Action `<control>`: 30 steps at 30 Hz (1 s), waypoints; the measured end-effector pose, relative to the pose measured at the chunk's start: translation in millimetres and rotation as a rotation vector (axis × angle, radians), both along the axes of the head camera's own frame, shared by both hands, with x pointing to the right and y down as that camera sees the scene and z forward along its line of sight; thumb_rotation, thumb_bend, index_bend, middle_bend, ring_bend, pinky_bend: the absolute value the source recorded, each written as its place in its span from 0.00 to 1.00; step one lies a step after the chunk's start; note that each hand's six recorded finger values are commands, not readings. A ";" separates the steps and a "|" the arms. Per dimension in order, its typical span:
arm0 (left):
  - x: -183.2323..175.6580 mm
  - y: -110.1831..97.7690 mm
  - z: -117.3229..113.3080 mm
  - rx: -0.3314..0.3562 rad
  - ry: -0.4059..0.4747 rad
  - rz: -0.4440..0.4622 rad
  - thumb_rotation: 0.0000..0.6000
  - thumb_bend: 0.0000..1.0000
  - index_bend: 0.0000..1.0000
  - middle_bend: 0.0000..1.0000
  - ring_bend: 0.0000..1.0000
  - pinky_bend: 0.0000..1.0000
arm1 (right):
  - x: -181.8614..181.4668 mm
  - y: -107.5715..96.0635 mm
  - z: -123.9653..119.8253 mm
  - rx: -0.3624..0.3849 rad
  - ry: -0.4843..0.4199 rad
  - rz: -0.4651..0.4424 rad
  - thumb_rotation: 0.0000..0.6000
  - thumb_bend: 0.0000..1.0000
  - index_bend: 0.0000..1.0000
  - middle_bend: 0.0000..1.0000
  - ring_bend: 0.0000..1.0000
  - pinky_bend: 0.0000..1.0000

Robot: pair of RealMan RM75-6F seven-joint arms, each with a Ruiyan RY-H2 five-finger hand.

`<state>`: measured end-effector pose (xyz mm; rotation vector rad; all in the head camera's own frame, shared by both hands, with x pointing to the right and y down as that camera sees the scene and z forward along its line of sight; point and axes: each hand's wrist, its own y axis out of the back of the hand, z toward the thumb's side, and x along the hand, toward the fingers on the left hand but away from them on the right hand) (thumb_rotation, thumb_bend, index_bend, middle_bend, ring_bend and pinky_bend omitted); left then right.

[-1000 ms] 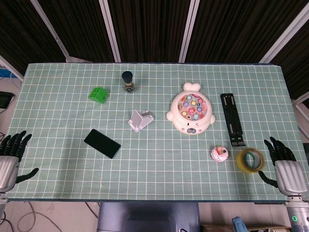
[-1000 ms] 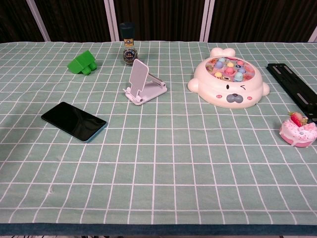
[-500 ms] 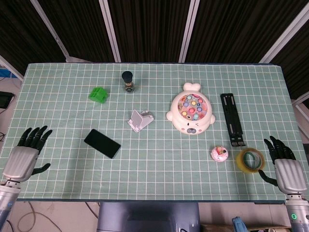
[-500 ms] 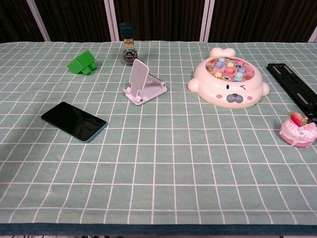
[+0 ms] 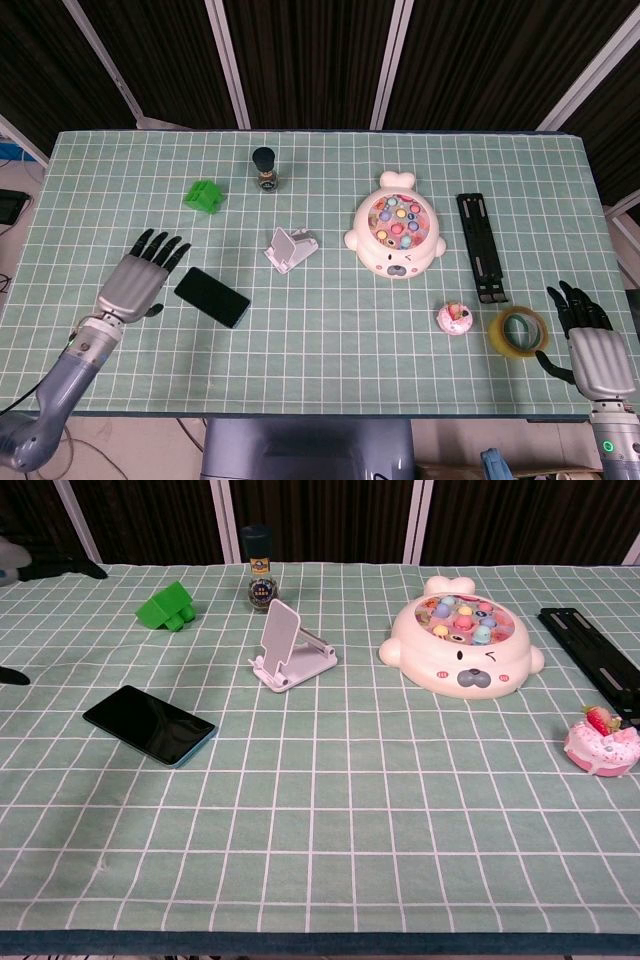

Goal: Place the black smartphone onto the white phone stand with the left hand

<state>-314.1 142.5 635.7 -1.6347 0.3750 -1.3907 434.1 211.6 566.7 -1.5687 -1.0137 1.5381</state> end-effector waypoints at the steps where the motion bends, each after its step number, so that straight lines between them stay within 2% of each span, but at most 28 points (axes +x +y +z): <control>1: 4.8 -2.3 3.3 -0.005 -0.008 0.012 1.00 0.12 0.12 0.12 0.00 0.00 | 0.1 -0.1 0.3 -0.001 0.000 0.001 1.00 0.32 0.06 0.00 0.00 0.15; 7: 27.1 -8.9 25.6 -0.048 -0.061 0.074 1.00 0.12 0.18 0.15 0.00 0.00 | 0.3 -0.2 0.6 0.000 -0.001 0.002 1.00 0.32 0.06 0.00 0.00 0.15; 17: 49.8 1.5 59.5 -0.127 -0.108 0.115 1.00 0.13 0.21 0.18 0.00 0.00 | 0.6 -0.3 1.1 -0.002 -0.003 0.004 1.00 0.34 0.07 0.00 0.00 0.15; 30: 52.3 12.2 81.5 -0.167 -0.155 0.130 1.00 0.13 0.23 0.20 0.00 0.00 | 0.8 -0.3 1.2 -0.001 -0.004 0.004 1.00 0.35 0.07 0.00 0.00 0.15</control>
